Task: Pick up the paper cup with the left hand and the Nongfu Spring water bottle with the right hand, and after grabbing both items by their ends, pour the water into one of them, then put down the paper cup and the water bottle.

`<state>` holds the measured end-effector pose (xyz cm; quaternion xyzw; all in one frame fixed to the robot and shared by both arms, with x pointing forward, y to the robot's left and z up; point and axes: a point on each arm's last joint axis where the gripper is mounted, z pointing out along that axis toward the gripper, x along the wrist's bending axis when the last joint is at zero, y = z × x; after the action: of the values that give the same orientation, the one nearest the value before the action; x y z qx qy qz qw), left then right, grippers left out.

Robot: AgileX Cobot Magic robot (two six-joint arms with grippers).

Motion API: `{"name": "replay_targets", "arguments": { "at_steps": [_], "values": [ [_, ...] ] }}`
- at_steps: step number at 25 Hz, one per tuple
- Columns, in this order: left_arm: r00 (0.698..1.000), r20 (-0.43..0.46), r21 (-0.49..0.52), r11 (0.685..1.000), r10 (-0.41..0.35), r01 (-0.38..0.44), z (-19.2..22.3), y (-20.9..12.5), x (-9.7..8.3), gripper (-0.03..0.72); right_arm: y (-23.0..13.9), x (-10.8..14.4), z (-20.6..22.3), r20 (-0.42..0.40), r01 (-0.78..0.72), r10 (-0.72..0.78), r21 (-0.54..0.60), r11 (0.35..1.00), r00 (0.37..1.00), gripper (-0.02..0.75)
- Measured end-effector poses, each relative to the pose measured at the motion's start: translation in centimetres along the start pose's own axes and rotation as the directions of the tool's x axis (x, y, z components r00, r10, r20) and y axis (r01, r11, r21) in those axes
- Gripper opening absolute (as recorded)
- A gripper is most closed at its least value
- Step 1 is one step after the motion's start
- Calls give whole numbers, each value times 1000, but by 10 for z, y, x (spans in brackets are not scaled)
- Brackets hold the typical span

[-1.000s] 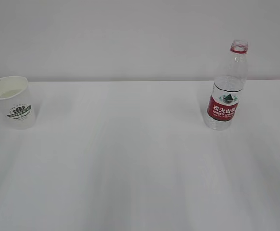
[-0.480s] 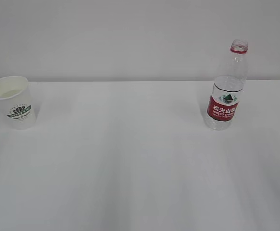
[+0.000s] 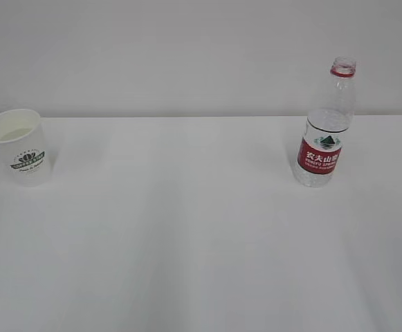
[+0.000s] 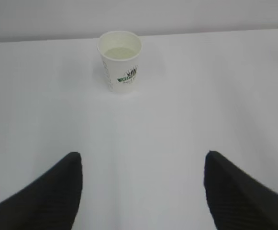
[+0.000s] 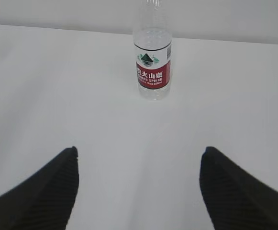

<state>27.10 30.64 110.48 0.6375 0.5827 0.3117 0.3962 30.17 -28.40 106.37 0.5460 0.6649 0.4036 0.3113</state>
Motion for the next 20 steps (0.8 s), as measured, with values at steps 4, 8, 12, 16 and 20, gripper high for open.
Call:
{"name": "replay_targets", "arguments": {
  "at_steps": [4,8,12,16,20],
  "values": [
    [1000,0,62,998,4,-4,0,-6,0,579,-9,-1,-11,14,-11,10,22,1000,1000,594],
    [1000,11,114,993,10,-11,-1,-11,-1,579,-18,-3,-19,28,-22,21,46,999,999,594],
    [1000,11,144,989,7,-9,-2,-14,0,579,-22,-3,-26,33,-34,33,53,998,999,594],
    [1000,28,109,994,-6,3,-12,-20,1,579,-24,-4,-31,44,-35,31,102,994,999,594],
    [999,39,59,998,-16,13,-21,-30,5,579,-29,-5,-33,56,-34,26,151,988,998,594]
  ]
}}
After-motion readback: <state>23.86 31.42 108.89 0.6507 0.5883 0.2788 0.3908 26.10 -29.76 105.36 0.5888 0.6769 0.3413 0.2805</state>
